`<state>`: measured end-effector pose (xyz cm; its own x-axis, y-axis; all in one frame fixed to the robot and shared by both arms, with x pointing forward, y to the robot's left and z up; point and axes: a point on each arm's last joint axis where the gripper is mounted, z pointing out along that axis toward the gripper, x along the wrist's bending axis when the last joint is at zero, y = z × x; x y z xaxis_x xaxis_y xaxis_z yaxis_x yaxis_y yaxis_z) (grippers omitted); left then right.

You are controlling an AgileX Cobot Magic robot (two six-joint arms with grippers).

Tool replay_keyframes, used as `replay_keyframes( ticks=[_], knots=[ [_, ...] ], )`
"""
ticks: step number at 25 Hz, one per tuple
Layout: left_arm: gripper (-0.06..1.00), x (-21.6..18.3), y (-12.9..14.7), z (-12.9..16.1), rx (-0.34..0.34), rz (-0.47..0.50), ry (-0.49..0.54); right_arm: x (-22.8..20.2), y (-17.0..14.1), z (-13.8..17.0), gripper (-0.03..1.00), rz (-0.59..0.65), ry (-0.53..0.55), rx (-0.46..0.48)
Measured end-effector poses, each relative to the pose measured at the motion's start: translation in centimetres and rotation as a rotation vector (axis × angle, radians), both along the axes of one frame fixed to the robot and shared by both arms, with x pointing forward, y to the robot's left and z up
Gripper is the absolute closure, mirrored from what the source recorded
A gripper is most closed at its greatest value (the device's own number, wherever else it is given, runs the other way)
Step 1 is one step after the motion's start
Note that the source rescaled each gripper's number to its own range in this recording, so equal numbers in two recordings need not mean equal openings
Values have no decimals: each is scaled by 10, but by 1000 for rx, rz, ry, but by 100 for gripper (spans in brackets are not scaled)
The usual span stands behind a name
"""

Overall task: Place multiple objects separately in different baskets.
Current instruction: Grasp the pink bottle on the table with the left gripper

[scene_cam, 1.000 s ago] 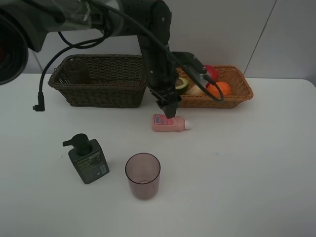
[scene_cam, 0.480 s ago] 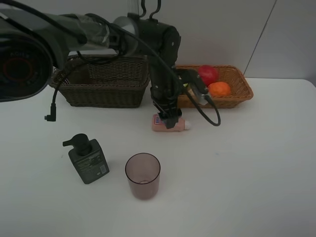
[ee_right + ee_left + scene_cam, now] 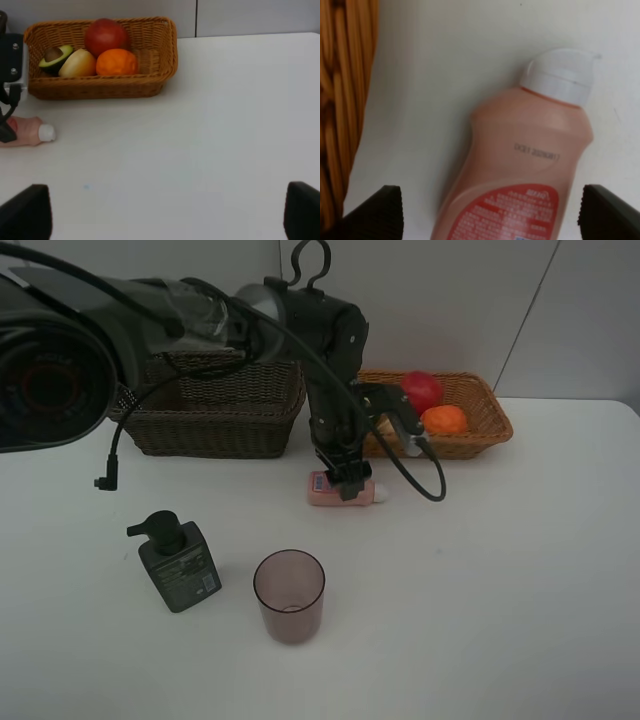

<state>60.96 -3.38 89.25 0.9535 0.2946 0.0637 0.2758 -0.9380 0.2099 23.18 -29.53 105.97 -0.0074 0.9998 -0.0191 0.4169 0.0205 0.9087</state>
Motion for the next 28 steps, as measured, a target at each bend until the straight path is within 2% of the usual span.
replay_keyframes(
  ticks=[10,19,28],
  knots=[
    [0,1,0,0,-2,2,-7,0,0,0,4,0,0,0],
    [0,-9,-6,-21,42,-16,38,0,0,0,4,0,0,0],
    [0,-9,-6,-22,48,-10,47,0,0,0,4,0,0,0]
  ],
)
